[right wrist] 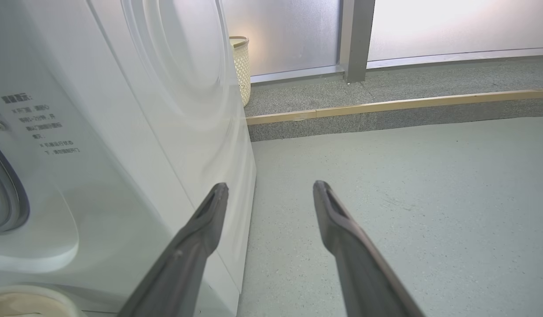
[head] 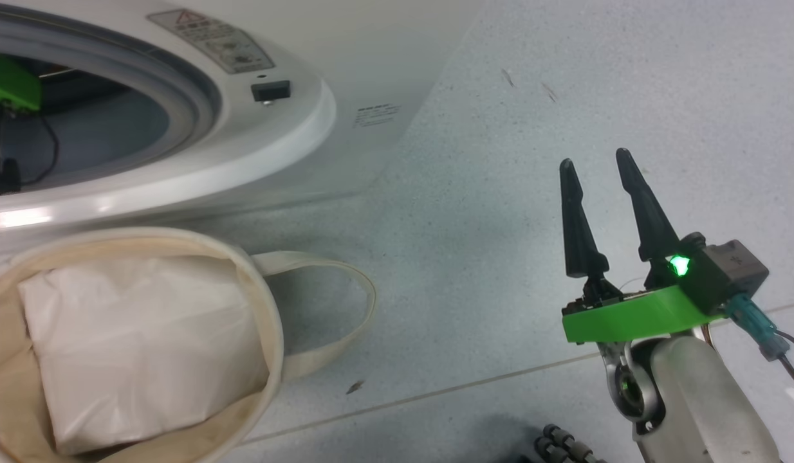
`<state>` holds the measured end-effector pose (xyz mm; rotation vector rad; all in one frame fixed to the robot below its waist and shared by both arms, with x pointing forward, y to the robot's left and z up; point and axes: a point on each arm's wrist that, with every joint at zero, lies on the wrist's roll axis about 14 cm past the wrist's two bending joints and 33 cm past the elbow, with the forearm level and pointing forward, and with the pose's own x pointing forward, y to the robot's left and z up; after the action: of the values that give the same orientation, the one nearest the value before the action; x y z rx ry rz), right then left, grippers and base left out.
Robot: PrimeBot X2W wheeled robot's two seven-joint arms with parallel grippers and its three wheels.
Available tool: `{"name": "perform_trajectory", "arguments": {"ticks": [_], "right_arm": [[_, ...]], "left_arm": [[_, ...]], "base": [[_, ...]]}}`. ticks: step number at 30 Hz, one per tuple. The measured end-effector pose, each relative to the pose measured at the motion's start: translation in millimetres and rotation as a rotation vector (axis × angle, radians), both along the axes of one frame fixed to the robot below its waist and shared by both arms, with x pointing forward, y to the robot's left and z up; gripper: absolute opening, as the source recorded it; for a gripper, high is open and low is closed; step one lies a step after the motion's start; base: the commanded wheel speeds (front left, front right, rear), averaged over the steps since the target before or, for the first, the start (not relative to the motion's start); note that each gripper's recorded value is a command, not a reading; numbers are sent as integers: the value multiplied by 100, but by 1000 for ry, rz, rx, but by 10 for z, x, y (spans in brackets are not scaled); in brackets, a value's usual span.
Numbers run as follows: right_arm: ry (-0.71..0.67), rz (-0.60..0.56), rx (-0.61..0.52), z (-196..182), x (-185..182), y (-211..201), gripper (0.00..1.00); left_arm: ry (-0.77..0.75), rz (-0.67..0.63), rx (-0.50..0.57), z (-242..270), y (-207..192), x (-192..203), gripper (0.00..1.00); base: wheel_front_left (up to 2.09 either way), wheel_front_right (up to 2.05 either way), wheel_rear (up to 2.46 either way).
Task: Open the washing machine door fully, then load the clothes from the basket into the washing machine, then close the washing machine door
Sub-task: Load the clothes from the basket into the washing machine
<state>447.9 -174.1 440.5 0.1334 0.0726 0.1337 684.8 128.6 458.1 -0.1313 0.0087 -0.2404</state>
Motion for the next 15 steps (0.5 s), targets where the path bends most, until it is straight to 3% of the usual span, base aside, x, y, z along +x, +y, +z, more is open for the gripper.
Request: {"name": "perform_trajectory", "arguments": {"ticks": [11,12,13,14,15], "right_arm": [[-2,-16,0,20,-21,-35,100],[-2,-17,-1,22,-24,-40,100],[0,-18,-2,17,-28,-44,100],[3,-18,-2,9,-33,-43,100],[5,-18,-1,8,-38,-39,100]], "left_arm": [[168,16,44,-595,-14,-191,1],[180,14,53,-622,-18,-195,20],[187,15,56,-631,-20,-188,69],[198,18,58,-646,-18,-182,100],[214,15,69,-678,-23,-187,100]], "base": [[0,0,0],[0,0,0],[0,0,0],[0,0,0],[0,0,0]]}}
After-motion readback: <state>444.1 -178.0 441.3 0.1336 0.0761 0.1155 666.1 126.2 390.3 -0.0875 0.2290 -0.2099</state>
